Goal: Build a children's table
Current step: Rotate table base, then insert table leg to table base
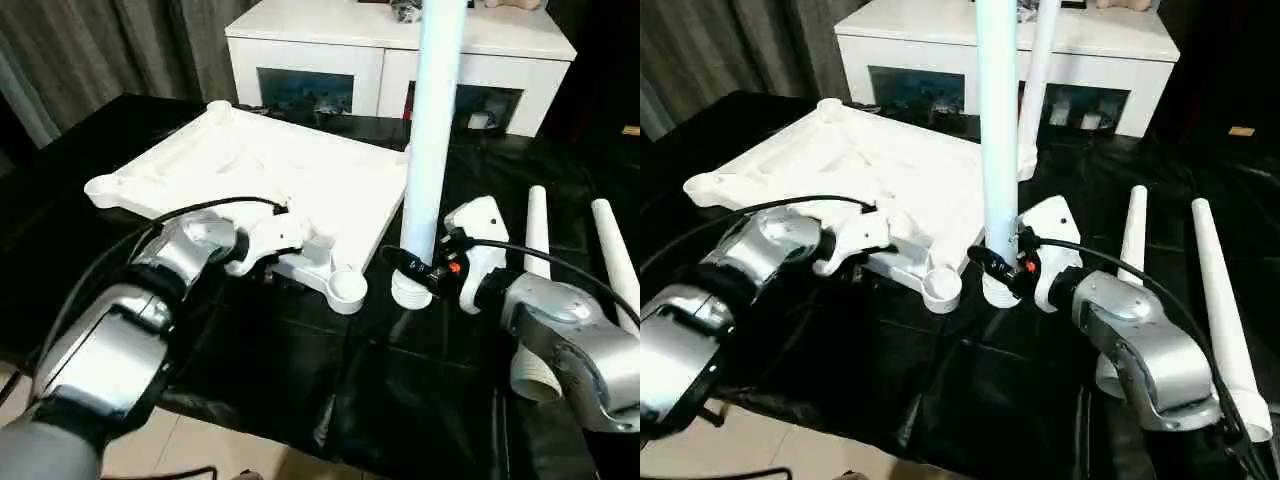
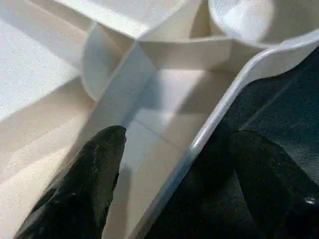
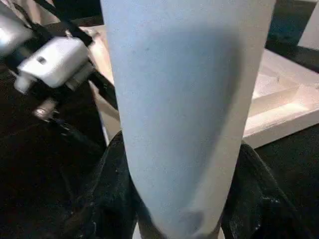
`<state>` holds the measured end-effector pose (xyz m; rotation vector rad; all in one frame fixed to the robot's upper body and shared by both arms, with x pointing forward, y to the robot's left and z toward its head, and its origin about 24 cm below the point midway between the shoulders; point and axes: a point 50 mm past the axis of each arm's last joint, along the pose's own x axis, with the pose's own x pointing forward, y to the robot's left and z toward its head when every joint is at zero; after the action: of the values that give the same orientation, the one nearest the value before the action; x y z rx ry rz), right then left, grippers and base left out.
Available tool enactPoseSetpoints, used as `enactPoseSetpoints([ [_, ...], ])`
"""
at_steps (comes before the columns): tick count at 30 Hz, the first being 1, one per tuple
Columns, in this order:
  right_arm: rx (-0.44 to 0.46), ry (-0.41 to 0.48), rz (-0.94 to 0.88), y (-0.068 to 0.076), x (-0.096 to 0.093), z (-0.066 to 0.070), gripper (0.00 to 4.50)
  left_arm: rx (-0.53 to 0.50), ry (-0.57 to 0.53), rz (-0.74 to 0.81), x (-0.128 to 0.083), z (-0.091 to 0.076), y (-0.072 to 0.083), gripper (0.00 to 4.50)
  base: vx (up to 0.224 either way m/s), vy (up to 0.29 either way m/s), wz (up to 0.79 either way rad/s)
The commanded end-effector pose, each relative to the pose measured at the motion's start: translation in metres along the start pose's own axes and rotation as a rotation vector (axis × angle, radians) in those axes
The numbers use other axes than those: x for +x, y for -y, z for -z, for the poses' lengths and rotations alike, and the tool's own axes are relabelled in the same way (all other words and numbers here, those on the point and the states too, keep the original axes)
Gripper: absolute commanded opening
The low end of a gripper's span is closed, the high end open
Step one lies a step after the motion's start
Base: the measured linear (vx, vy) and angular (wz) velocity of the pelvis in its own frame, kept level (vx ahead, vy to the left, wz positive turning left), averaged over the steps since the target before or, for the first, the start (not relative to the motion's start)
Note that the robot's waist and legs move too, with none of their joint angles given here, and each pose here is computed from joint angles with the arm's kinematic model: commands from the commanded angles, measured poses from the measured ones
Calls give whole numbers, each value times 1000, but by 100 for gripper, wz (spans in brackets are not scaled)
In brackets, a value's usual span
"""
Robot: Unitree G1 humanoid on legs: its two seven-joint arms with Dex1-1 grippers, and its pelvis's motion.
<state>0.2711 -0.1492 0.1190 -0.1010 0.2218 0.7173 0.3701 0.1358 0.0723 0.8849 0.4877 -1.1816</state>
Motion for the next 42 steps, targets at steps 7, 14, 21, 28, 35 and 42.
enactPoseSetpoints([
  [7, -15, -4, -40, -7, -1, -2, 187, -5, -75, 84, 2, 9, 7, 316, 0, 0, 0],
  [14, -21, -4, -47, -7, 3, -2, 187, -83, -119, 238, -2, 14, 12, 264, 0, 0, 0],
  [21, -29, -2, -55, -8, 9, -2, 187, -90, -130, 299, 1, 16, 20, 222, 0, 0, 0],
  [28, -29, 4, -50, -7, 13, -2, 187, -194, -36, 286, 13, 9, 28, 158, 0, 0, 0],
  [35, -21, 16, -28, -5, 17, -1, 187, -321, 57, 236, 34, -2, 46, 122, 0, 0, 0],
  [42, -15, 28, 13, -1, 21, -1, 187, -269, 110, 119, 49, -9, 66, 85, 0, 0, 0],
])
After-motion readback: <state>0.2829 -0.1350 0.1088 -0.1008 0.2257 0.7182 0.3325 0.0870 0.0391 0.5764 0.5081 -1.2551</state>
